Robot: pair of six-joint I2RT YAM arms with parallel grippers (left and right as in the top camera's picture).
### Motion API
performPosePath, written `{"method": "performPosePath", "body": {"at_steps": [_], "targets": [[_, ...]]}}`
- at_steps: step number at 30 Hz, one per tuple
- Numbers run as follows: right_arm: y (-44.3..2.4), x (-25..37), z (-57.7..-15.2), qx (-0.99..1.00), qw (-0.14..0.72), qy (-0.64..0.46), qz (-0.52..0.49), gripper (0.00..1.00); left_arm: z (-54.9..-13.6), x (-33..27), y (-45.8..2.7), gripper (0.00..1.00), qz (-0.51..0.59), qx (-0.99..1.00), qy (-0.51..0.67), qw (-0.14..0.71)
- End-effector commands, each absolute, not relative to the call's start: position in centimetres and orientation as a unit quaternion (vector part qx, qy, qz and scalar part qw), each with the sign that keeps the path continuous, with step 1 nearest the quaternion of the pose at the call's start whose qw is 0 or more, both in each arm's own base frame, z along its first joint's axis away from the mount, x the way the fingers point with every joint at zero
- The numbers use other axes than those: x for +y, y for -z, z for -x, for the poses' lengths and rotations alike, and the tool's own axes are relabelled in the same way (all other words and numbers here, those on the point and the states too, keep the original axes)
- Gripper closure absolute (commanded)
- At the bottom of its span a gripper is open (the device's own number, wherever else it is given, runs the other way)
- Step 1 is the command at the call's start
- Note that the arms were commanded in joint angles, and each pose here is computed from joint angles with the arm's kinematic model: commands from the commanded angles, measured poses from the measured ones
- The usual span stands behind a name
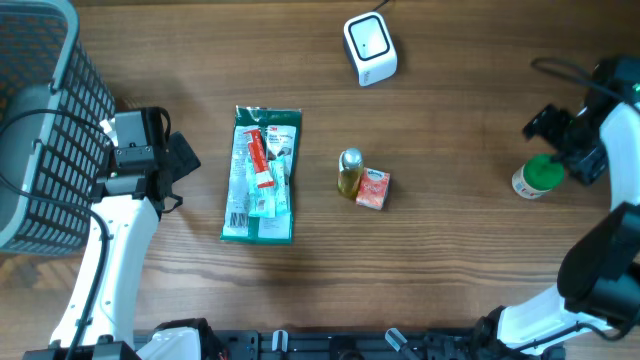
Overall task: Scan the item barcode
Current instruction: 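Carry the can to the right and set it on the table, then reach the right gripper to the oil bottle and grasp it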
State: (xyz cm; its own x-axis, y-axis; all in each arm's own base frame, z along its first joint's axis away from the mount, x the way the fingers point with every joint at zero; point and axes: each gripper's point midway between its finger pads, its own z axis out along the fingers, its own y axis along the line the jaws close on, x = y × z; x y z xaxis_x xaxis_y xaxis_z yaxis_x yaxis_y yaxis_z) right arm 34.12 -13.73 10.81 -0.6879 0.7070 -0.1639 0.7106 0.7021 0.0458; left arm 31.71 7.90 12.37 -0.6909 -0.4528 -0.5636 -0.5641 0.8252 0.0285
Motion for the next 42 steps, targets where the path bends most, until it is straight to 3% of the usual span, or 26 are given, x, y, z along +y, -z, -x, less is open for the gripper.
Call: {"method": "performPosePath", "body": {"at_steps": [1,3,7,12,18,21,25,31,42], "targets": [[-17.1,-11.7,-36.3,0.936,0.163,-0.027,-0.309,0.01,-31.6,8.1,-12.1,0.0,0.28,0.914,-0.103,0.274],[-18.6,-7.9,-37.0,0.951,0.178,-0.091,-0.237,0.09,-31.6,8.1,-12.1,0.0,0.279,0.914,-0.103,0.274],[-18.8,-1.4,-36.8,0.961,0.152,-0.16,-0.168,0.15,-31.6,8.1,-12.1,0.0,0.279,0.914,-0.103,0.274],[-18.4,7.3,-36.7,0.972,0.137,-0.177,-0.069,0.14,-31.6,8.1,-12.1,0.0,0.28,0.914,-0.103,0.274],[-19.2,19.6,-35.7,0.965,0.177,-0.189,0.05,0.12,-31.6,8.1,-12.1,0.0,0.279,0.914,-0.103,0.274],[-19.1,21.8,-34.8,0.966,0.19,-0.162,0.06,0.12,-31.6,8.1,-12.1,0.0,0.28,0.914,-0.103,0.274],[-18.4,24.1,-33.4,0.968,0.205,-0.115,0.092,0.04,-31.6,8.1,-12.1,0.0,0.28,0.914,-0.103,0.274],[-14.1,25.3,-33.0,0.978,0.177,-0.054,0.1,0.01,-31.6,8.1,-12.1,0.0,0.28,0.914,-0.103,0.274],[-10.8,24.2,-32.1,0.989,0.125,-0.017,0.077,0.02,-31.6,8.1,-12.1,0.0,0.279,0.914,-0.103,0.274]]}}
